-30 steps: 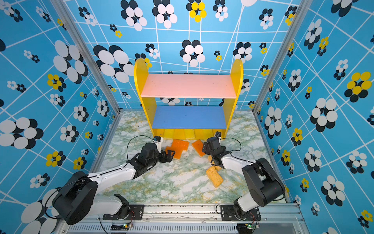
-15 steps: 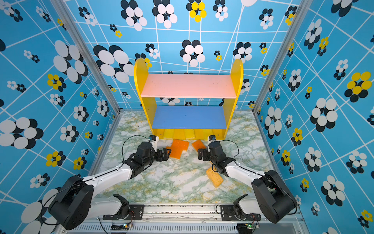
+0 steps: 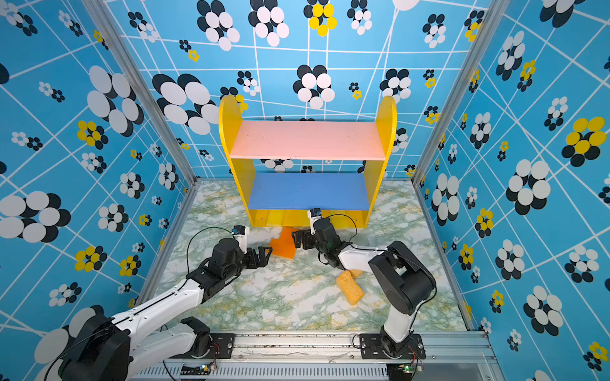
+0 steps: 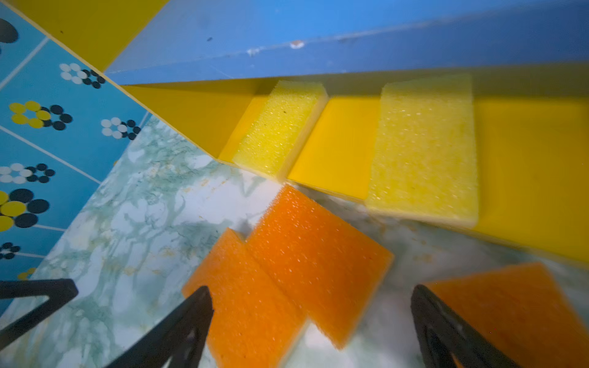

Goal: Arrange cleaning sponges on a shelf
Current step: Rotate the cleaning sponge at the center of the table.

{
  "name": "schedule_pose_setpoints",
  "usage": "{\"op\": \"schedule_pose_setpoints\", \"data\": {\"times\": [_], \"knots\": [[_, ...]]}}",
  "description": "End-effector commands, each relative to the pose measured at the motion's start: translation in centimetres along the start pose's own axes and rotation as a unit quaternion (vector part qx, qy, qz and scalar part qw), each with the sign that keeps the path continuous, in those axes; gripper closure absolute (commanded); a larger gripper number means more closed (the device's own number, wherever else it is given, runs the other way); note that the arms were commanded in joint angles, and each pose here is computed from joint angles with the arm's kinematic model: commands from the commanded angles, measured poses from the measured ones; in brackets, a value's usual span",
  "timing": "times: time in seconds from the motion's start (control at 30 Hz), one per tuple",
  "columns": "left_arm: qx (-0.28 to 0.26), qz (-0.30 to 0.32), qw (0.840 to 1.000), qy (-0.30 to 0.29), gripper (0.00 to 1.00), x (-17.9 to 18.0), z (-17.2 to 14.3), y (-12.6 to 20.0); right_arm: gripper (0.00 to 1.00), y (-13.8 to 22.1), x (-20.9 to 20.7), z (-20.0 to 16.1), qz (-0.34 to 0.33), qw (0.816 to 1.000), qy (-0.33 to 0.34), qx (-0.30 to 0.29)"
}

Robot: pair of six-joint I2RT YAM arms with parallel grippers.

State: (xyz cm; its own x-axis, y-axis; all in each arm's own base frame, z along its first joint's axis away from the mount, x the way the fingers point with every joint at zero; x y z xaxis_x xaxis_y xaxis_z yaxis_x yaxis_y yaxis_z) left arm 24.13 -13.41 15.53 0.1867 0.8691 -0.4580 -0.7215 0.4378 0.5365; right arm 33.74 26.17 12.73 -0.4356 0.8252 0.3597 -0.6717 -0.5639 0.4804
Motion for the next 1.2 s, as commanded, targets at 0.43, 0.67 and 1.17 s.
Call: {"op": "schedule_pose_setpoints", "data": {"times": [0.43,0.67,1.17], "knots": [[-0.004,0.022,1.000,0.003,0.01,1.3,-0.2,0.4,0.01,-3.1,1.6,-1.2,0.045,0.998,-0.034,0.032],[-0.004,0.019,1.000,0.003,0.01,1.2,0.1,0.1,0.01,-2.3,1.5,-5.3,0.027,0.996,-0.036,0.081],[-0.007,0.028,1.000,0.004,0.01,1.9,0.4,0.0,0.01,3.1,4.9,-8.8,0.032,0.988,0.006,0.153]]}}
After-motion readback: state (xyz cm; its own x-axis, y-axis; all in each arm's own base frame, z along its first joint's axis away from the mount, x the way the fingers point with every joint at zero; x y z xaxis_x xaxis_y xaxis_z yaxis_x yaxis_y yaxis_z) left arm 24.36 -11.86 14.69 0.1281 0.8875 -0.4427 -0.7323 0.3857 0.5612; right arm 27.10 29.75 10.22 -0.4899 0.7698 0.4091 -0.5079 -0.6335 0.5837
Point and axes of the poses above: each gripper's point midway between its finger pads, its own y axis back along the fingers, its own x axis along the line the jaws close on, z = x × y, the point moved 7 cm from there along y, back along the fingers, and after that the axes turned 2 degrees about y, right-handed, at the moved point
